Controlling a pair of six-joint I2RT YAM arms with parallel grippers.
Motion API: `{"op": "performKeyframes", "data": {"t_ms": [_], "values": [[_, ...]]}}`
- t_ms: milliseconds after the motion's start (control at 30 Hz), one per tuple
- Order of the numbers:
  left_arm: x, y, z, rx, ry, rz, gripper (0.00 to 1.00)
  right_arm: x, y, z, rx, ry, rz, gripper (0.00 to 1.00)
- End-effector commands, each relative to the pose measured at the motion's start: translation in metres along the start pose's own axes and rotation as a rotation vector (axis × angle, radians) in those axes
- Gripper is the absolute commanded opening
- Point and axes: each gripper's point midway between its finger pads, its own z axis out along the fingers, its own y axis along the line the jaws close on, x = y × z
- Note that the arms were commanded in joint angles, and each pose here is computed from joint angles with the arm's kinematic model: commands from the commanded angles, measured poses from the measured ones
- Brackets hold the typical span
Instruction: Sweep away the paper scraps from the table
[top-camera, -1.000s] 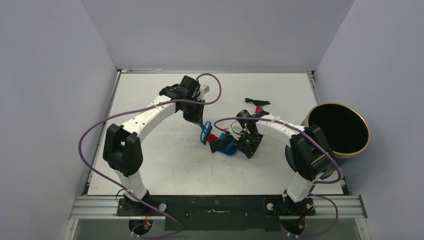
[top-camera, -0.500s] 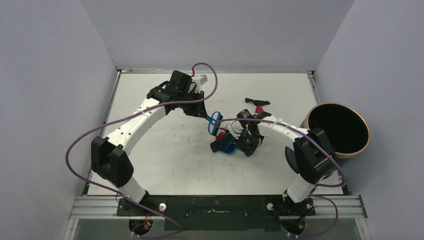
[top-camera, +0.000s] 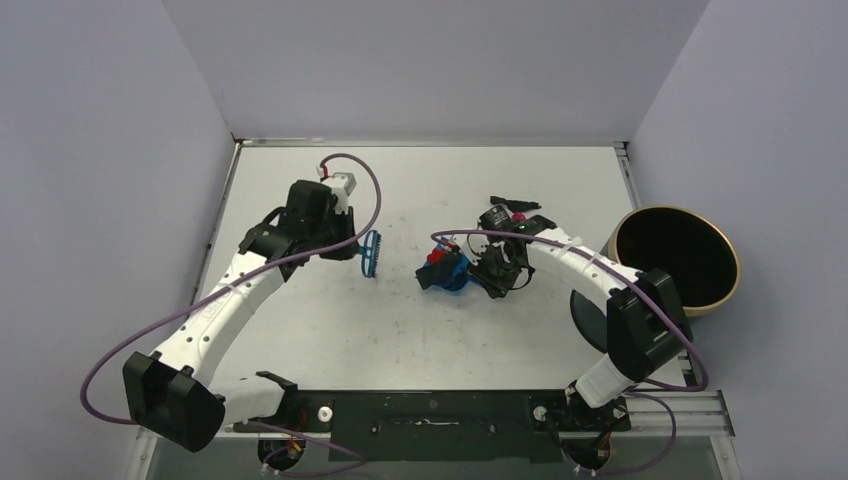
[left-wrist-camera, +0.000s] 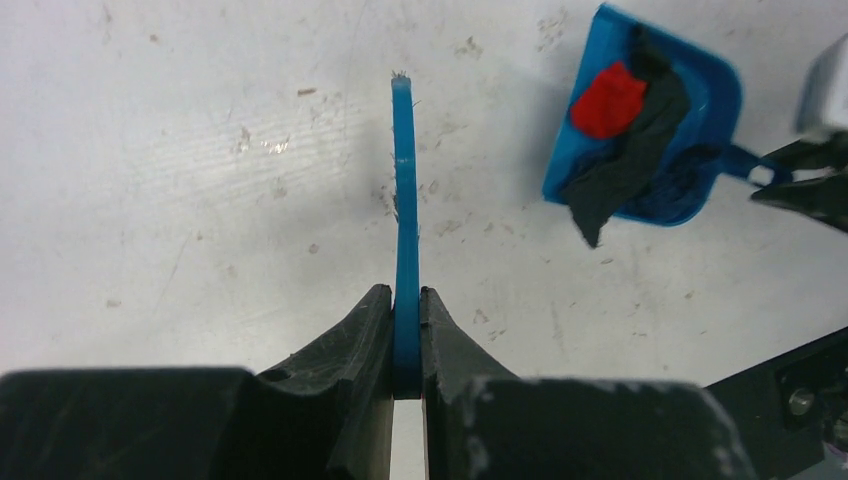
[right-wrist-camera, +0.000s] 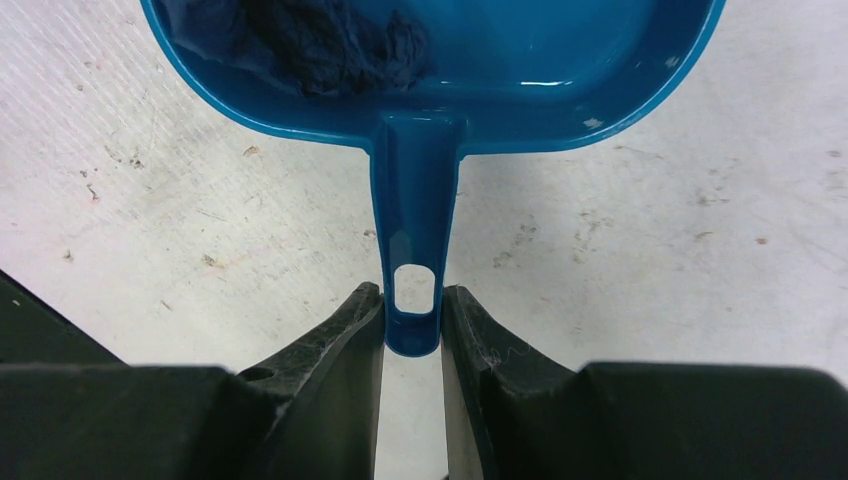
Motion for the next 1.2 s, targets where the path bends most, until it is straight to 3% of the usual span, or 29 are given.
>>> {"op": "performKeyframes", "data": {"t_ms": [0, 267, 800, 1167], "values": [[0.000, 0.015, 0.004, -0.036, -0.097, -0.024, 0.01, -0.023, -0.010, -0.037, 0.030, -0.075, -0.043, 0.05], [0.022, 0.039, 0.027, -0.052, -0.131, -0.077, 0.00, -0.017, -0.017, -0.054, 0.038, -0.034, -0.076, 0.05], [0.022, 0.041, 0.032, -0.045, -0.121, -0.101, 0.00, -0.016, -0.016, -0.089, 0.027, -0.067, -0.098, 0.05], [0.024, 0.040, 0.034, -0.038, -0.114, -0.101, 0.00, -0.017, -0.030, -0.147, 0.010, -0.143, -0.081, 0.05]]}}
